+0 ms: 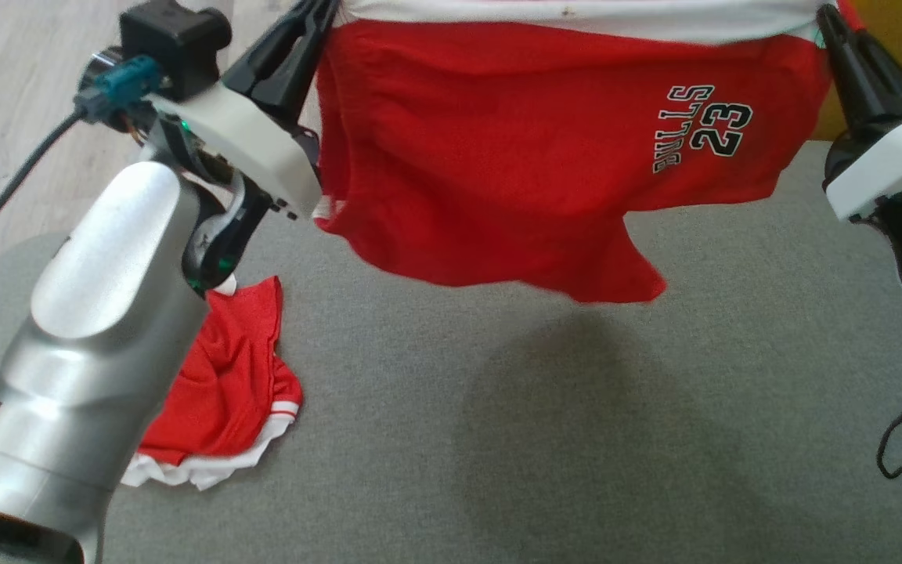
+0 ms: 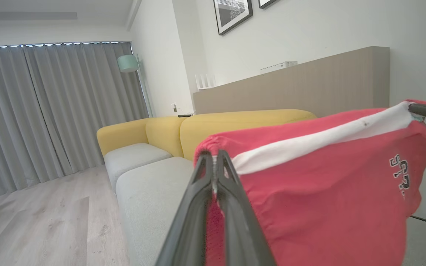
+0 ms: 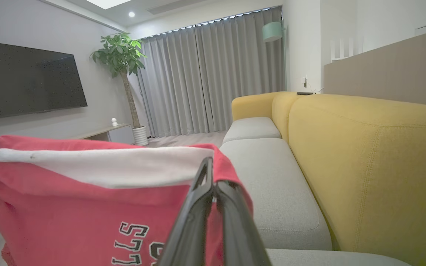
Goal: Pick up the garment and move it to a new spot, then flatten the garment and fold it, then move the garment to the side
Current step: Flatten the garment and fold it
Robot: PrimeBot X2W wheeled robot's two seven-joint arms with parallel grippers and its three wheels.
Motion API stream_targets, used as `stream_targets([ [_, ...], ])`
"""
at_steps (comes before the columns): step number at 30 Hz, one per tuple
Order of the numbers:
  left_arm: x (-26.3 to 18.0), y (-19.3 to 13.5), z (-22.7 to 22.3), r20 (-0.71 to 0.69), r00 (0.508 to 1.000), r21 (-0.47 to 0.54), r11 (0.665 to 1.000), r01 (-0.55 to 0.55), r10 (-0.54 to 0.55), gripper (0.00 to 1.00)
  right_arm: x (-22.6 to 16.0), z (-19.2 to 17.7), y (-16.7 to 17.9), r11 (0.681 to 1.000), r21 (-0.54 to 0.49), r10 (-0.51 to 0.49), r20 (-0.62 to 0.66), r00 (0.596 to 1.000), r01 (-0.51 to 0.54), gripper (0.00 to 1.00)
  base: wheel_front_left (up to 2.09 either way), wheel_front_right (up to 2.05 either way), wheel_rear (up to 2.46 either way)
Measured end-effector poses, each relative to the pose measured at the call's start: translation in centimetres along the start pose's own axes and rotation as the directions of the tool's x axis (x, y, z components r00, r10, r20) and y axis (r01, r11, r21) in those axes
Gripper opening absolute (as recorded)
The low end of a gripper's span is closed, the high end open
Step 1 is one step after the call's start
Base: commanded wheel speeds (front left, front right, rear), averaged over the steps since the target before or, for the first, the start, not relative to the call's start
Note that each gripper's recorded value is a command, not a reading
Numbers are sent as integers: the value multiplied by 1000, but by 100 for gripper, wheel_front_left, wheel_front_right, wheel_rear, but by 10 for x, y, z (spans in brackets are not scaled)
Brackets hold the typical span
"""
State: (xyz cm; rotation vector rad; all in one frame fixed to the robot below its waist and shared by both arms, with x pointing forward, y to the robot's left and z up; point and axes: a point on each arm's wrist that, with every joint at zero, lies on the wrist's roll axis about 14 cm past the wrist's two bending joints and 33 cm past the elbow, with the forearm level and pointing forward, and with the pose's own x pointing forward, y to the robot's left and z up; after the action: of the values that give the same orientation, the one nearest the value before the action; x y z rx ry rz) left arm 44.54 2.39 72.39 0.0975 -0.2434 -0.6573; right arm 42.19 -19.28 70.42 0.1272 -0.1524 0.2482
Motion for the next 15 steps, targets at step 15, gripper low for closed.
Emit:
stream_targets([
  [15,12,27,-85,-245,969,-31,1000,6,-14,0,34,-42,-19,998,-67,-29,-141,990,20,0,0,0,0],
])
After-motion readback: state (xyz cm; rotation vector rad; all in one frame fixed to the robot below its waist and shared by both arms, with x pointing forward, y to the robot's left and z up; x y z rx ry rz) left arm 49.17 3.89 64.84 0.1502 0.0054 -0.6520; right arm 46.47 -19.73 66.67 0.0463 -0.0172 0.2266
